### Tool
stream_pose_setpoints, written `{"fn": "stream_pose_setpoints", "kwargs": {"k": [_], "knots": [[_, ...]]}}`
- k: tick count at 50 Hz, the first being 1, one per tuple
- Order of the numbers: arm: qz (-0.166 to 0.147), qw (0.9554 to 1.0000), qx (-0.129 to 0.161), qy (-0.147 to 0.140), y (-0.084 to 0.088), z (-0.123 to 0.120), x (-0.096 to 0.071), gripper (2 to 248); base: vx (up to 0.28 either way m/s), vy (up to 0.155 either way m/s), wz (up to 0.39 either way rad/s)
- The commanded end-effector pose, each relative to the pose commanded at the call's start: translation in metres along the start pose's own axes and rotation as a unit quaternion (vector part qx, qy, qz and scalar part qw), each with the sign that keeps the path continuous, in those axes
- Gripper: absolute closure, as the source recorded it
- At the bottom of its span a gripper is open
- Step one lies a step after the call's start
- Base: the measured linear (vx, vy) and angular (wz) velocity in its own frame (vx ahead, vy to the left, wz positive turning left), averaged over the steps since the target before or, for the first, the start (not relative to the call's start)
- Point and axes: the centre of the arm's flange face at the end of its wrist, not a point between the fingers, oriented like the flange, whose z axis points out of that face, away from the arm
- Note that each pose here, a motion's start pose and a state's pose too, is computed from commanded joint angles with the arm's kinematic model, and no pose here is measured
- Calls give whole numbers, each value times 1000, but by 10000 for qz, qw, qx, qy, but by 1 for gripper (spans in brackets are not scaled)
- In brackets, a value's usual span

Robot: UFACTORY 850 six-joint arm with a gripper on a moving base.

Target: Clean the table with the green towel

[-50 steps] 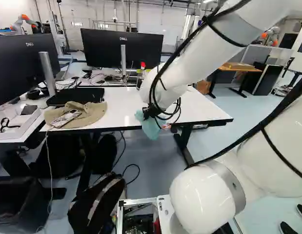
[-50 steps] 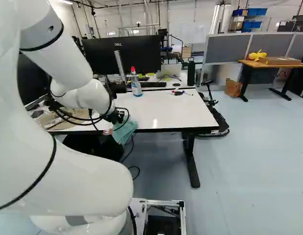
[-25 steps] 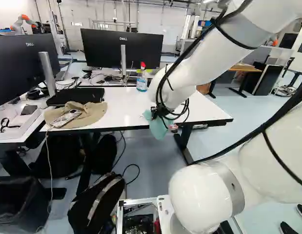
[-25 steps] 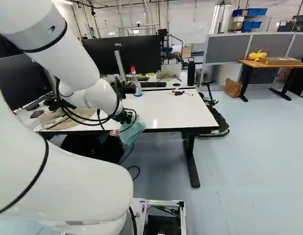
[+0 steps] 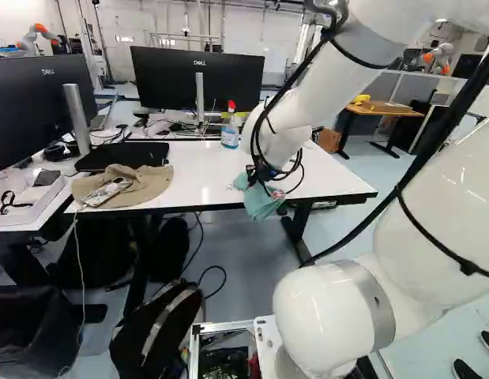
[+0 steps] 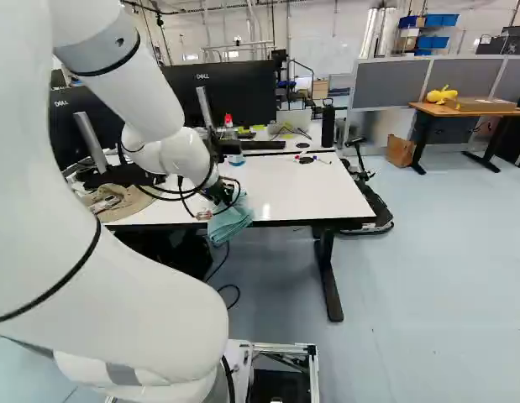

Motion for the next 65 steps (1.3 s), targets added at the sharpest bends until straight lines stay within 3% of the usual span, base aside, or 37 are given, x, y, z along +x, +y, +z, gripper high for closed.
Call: {"fn": "stream_pose_setpoints", "kwargs": {"k": [38,52,65], "knots": [[-566,9976,385,-55,-60,21,28,209,0,0,0],[-782,9955,533,-69,-83,22,28,209,0,0,0],[-977,9930,666,-83,-99,15,15,209,0,0,0]]}}
